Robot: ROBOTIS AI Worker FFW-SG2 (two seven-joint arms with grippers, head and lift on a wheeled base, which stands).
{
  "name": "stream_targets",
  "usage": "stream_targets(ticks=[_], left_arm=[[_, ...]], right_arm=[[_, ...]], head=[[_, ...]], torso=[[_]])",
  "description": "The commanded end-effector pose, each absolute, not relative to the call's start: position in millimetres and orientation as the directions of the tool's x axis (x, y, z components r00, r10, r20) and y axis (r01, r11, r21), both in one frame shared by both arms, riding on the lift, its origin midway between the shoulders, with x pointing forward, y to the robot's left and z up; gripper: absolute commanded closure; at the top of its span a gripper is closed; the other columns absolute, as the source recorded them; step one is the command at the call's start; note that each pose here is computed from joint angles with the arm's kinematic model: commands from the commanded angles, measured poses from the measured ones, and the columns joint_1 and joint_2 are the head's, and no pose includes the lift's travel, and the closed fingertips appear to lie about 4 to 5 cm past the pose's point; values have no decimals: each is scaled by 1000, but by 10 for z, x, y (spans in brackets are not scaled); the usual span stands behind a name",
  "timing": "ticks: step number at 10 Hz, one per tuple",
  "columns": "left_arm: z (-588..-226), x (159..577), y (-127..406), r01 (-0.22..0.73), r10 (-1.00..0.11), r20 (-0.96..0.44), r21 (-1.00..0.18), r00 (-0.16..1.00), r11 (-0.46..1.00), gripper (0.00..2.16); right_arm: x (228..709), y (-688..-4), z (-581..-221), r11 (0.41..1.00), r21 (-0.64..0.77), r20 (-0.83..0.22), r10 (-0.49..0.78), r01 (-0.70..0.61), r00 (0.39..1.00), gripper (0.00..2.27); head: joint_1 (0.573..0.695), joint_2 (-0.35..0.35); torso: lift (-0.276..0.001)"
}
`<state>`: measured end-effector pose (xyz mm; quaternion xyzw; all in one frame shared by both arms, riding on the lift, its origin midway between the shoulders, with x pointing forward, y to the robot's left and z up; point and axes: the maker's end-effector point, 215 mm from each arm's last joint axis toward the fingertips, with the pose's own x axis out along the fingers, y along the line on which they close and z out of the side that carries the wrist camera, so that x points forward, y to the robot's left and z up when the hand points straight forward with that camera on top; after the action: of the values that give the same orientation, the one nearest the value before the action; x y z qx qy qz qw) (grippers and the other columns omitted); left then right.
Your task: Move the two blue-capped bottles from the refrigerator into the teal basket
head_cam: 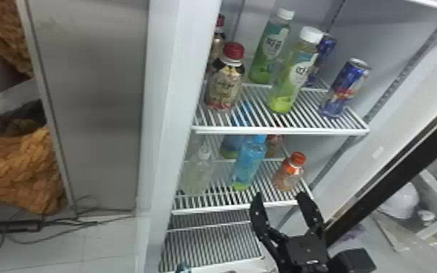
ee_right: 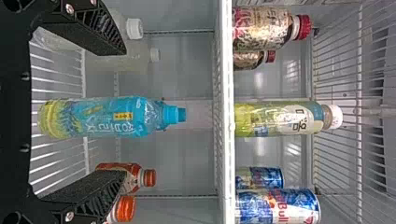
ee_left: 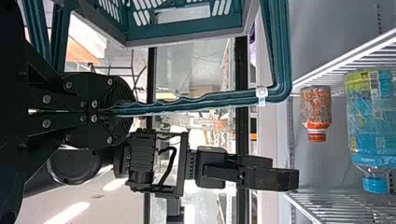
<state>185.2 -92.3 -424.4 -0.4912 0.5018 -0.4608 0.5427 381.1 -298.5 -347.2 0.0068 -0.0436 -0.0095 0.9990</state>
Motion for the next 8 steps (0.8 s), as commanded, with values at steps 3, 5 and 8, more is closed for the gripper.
stream_targets(ticks=[3,5,8], left_arm=[[-4235,1862,-924,9,-993,-90,-996,72,91,1134],[-4233,1864,-928,9,-993,-90,-996,72,91,1134],[-4224,1869,-934,11,-994,-88,-996,71,89,1134]], right_arm=[[4079,-2913,-3577,1000,27,116,-4,1,993,101],[4243,-2965,-3633,1000,26,126,-16,13,992,101],[4465,-2953,-3744,1000,28,126,-18,14,992,101]], head=[[695,-350],[695,-350],[695,-350]], torso=[[-137],[-137],[-137]])
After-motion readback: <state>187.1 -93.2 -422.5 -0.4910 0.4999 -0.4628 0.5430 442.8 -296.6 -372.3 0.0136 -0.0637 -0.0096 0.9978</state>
